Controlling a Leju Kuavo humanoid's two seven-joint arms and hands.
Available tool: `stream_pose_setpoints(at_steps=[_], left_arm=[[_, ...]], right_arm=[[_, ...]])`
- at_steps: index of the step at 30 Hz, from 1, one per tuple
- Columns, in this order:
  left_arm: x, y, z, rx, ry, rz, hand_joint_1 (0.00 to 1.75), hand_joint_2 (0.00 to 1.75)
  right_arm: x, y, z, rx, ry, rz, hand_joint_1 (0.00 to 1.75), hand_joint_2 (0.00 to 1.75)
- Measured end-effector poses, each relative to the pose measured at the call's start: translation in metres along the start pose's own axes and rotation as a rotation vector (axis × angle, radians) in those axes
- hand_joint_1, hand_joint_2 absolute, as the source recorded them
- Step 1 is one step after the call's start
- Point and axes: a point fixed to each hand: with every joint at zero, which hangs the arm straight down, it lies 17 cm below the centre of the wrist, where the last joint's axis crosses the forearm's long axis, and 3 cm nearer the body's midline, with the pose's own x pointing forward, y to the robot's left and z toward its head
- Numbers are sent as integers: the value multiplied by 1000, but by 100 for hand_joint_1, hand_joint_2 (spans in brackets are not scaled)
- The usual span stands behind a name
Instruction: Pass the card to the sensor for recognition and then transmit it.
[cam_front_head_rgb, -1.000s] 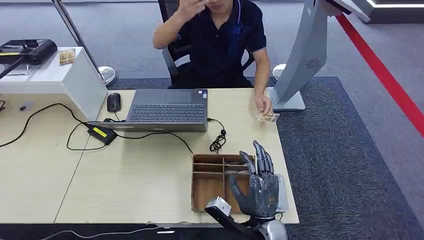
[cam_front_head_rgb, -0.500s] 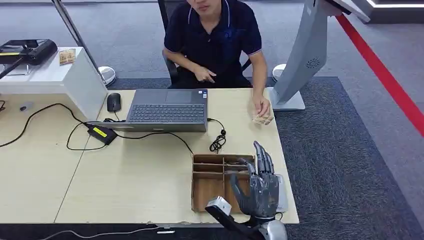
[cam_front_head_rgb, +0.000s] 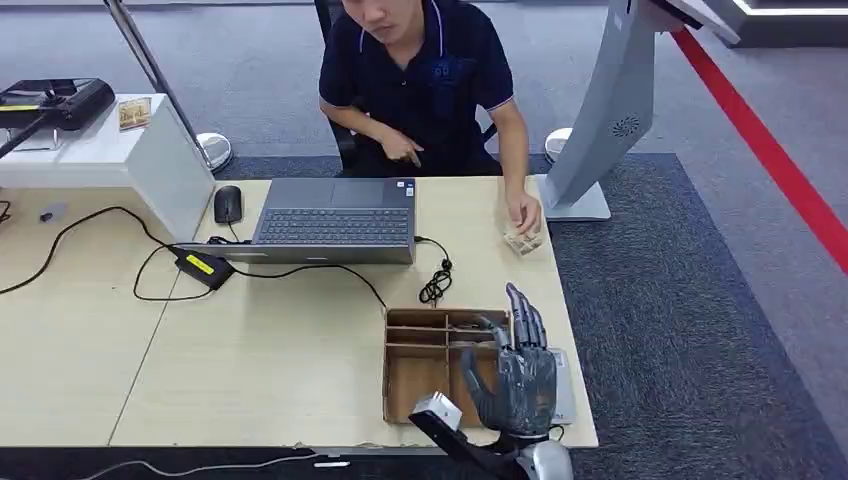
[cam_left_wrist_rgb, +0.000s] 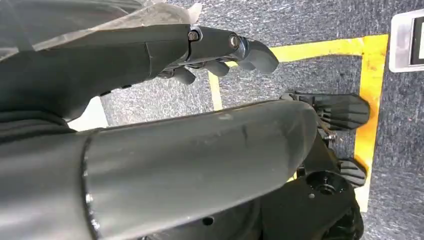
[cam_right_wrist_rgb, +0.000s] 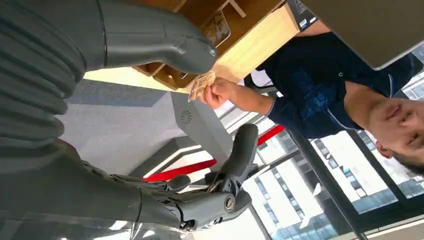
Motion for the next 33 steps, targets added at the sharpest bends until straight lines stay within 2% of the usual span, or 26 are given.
stream_pose_setpoints(at_steps=[7, 18, 22, 24, 33], left_arm=[[0, 0, 0, -2, 0, -4, 0, 0], [0, -1, 0, -4, 0, -8, 0, 0], [-2, 0, 0, -1, 6, -27, 0, 0], [-3, 0, 0, 2, 6, -39, 0, 0], [-3, 1, 0, 1, 5, -48, 0, 0]], right_arm=[[0, 2, 1, 6, 2, 1, 73, 175], [-2, 8, 1, 20, 8, 2, 79, 175], [-4, 10, 2, 26, 18, -1, 63, 175], [-4, 12, 2, 31, 15, 5, 70, 175], [-4, 20, 1, 52, 2, 19, 68, 175]])
